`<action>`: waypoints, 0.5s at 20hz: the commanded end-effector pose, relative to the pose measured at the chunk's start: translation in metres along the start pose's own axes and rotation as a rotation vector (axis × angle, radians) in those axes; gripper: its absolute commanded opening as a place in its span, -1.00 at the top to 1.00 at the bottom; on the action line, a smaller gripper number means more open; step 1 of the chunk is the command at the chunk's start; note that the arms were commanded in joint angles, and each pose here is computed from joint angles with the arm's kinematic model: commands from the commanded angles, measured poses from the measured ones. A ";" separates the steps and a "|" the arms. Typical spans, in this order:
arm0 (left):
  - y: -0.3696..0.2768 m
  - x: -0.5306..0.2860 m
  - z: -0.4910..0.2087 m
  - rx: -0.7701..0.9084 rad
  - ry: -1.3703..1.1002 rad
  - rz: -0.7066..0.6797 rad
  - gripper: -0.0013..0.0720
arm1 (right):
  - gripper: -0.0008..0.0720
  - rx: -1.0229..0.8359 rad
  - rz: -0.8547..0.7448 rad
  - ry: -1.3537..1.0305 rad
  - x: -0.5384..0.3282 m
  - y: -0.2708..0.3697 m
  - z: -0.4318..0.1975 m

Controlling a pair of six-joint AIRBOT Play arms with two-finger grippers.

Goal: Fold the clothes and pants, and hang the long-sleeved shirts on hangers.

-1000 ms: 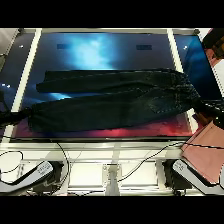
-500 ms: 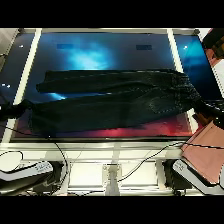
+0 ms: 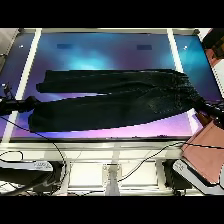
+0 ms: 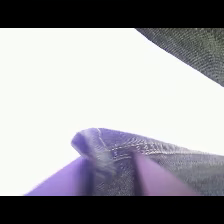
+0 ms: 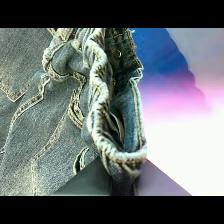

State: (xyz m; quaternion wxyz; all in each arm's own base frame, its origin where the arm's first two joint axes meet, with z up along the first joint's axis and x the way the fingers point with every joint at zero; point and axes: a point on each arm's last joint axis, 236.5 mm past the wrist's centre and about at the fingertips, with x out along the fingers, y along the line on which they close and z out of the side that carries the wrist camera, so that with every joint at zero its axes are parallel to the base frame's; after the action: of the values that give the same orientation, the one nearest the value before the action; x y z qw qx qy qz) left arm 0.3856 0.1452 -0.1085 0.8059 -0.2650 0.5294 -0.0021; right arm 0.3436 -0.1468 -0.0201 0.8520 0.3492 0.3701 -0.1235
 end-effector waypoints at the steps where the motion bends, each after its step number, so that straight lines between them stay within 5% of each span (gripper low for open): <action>1: -0.013 0.003 -0.001 0.059 0.016 -0.065 0.81 | 0.83 0.000 0.000 0.000 0.000 0.000 0.000; 10: -0.083 -0.072 0.120 0.274 -0.452 -0.214 0.88 | 0.82 0.001 -0.010 -0.020 0.000 -0.002 0.005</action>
State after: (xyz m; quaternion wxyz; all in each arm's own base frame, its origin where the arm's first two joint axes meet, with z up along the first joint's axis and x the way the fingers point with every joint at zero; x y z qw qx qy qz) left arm 0.4558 0.1345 -0.0173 0.8939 -0.2216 0.3757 -0.1035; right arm 0.3438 -0.1476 -0.0199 0.8523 0.3492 0.3689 -0.1248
